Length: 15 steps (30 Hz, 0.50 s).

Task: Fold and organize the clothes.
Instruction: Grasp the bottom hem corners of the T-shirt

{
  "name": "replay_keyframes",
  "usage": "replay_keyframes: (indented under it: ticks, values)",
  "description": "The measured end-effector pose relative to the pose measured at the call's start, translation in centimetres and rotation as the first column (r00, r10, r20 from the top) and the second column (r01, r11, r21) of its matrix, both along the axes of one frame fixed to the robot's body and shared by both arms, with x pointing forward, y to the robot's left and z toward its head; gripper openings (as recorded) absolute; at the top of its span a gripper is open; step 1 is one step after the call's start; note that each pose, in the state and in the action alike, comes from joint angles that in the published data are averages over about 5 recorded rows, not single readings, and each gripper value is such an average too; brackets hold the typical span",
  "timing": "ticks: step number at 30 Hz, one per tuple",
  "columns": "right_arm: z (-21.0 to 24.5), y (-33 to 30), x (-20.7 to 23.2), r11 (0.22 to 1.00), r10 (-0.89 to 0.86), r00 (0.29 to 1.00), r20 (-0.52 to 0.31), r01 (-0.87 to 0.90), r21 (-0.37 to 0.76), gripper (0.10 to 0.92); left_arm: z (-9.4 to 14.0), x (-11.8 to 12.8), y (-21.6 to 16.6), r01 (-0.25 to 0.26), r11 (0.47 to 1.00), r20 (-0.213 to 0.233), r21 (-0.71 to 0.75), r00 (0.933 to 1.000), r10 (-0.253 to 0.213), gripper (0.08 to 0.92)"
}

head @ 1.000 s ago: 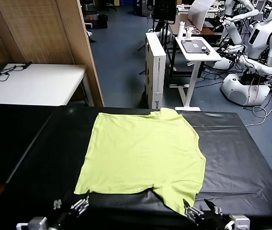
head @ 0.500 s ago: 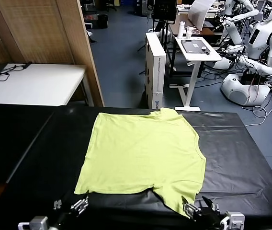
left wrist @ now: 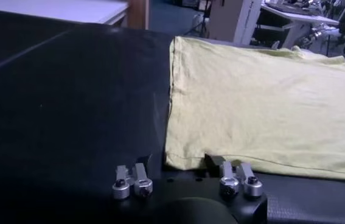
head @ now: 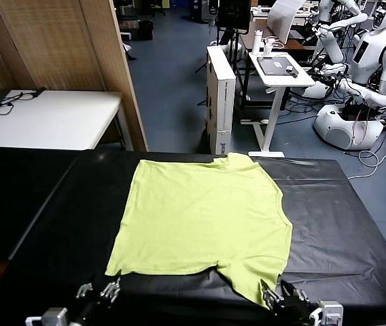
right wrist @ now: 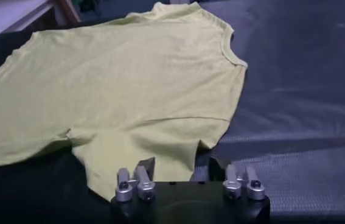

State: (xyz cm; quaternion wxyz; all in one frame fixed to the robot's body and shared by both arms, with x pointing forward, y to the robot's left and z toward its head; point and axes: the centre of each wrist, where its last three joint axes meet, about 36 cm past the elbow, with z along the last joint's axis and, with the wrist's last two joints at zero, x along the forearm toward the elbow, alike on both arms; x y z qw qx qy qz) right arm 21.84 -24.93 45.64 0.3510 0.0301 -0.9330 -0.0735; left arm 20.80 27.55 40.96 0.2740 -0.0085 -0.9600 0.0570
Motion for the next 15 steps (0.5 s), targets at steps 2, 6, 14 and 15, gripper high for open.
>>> replay_keyframes:
  ticks: [2, 6, 14, 15]
  values:
    - [0.0, 0.0, 0.0, 1.000, 0.000, 1.000, -0.001, 0.000, 0.000, 0.140, 0.0, 0.0, 0.0, 0.000, 1.000, 0.002, -0.001, 1.0000, 0.000, 0.177]
    - [0.3, 0.0, -0.3, 1.000, -0.002, 1.000, -0.003, 0.002, -0.005, 0.140, 0.0, 0.0, 0.0, 0.001, 1.000, 0.004, -0.003, 1.0000, -0.001, 0.147]
    - [2.3, 0.0, -2.0, 0.999, -0.006, 0.999, -0.047, 0.004, -0.032, 0.140, 0.8, -0.8, -0.1, -0.003, 1.000, 0.013, 0.006, 0.9999, 0.003, 0.147]
    - [2.5, 0.1, -2.2, 0.999, -0.005, 0.999, -0.052, 0.003, -0.033, 0.140, 1.0, -1.0, -0.1, -0.002, 1.000, 0.015, 0.010, 0.9999, 0.002, 0.147]
